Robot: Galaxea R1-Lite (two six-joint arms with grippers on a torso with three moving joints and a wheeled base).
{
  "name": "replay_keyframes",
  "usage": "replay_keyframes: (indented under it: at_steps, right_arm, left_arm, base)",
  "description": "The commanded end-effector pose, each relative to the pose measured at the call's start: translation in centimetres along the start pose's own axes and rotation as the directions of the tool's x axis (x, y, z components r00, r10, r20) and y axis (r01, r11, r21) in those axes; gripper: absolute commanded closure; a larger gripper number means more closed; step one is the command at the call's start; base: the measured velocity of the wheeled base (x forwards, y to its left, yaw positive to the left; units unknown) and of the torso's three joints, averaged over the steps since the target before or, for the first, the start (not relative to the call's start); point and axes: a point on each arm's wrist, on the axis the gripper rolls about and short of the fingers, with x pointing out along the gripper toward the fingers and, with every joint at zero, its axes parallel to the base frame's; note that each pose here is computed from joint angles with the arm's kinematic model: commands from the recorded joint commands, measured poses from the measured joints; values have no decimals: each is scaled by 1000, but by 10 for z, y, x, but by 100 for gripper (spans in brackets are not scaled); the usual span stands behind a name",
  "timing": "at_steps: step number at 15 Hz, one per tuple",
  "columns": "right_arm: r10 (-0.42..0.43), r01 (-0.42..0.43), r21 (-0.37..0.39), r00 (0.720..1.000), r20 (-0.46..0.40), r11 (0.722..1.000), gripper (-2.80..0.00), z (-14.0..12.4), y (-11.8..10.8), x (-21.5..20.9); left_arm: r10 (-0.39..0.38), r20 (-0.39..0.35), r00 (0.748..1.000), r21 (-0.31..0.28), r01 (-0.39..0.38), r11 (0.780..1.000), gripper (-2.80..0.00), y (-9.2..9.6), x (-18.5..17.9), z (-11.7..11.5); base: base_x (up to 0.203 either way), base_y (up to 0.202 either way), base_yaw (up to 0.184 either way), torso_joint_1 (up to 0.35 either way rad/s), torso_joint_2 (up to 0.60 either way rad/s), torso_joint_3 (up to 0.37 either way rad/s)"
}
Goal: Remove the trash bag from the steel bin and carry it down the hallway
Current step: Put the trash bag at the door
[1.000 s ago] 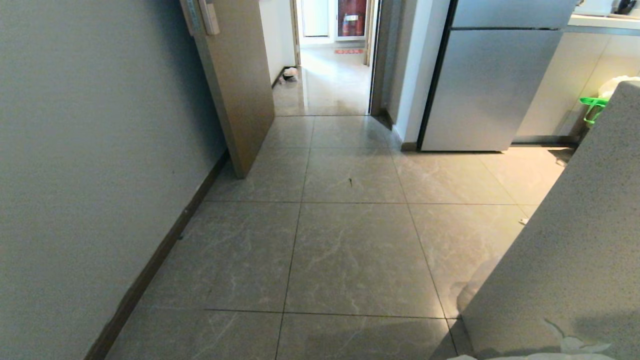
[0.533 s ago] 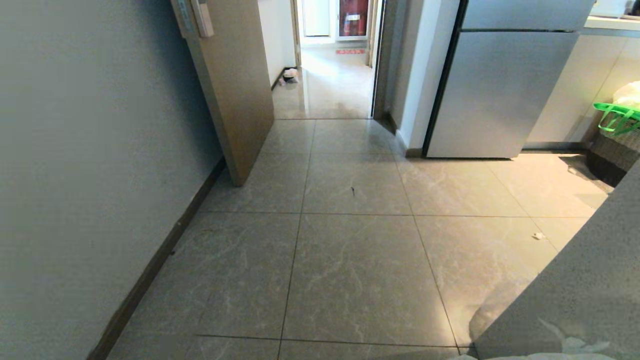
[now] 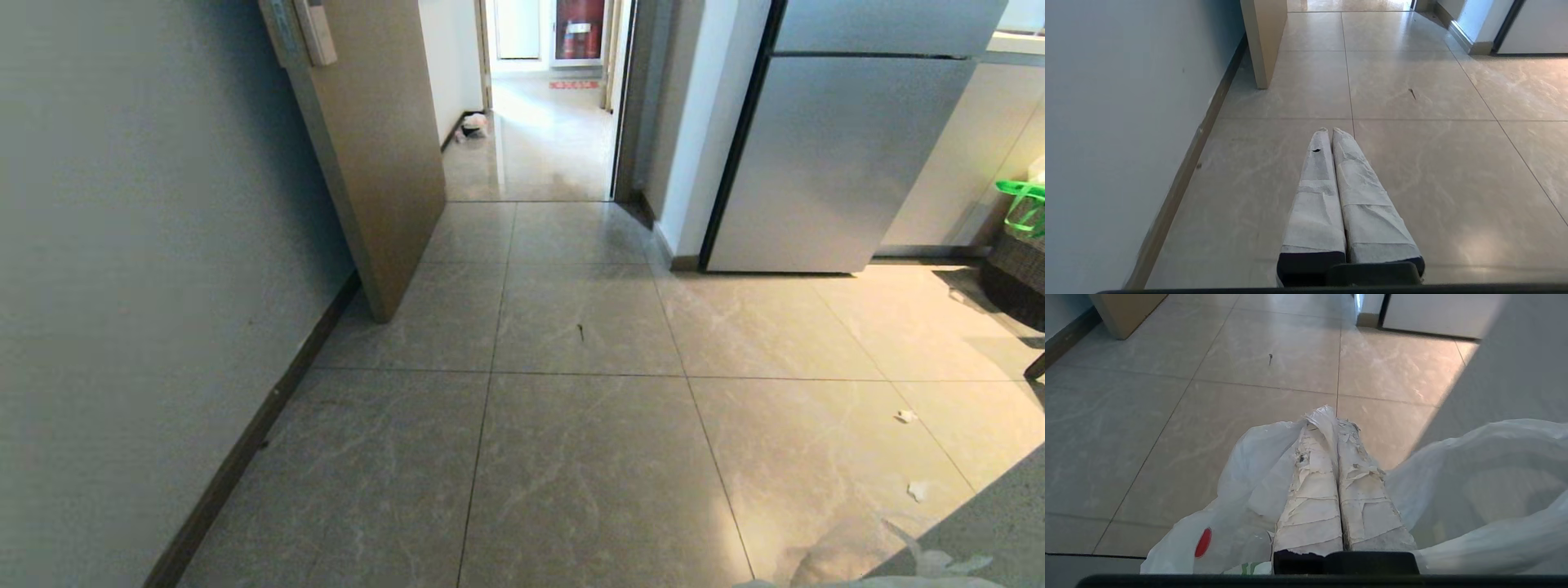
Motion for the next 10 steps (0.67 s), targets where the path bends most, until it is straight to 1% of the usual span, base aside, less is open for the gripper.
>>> replay_keyframes:
  at_steps: [1,10]
  right_arm:
    - [1,-1,-1,1000,-2,1000,0,0,0,0]
    - [1,-1,-1,1000,-2,1000,0,0,0,0]
  left_arm:
    - [0,1,1000,-1,0,1000,0,0,0,0]
    - [1,1,1000,-2,-1,1000,0,0,0,0]
  base:
    - [189,0,-1,4,-4,-2]
    - [190,0,1,4,3,1]
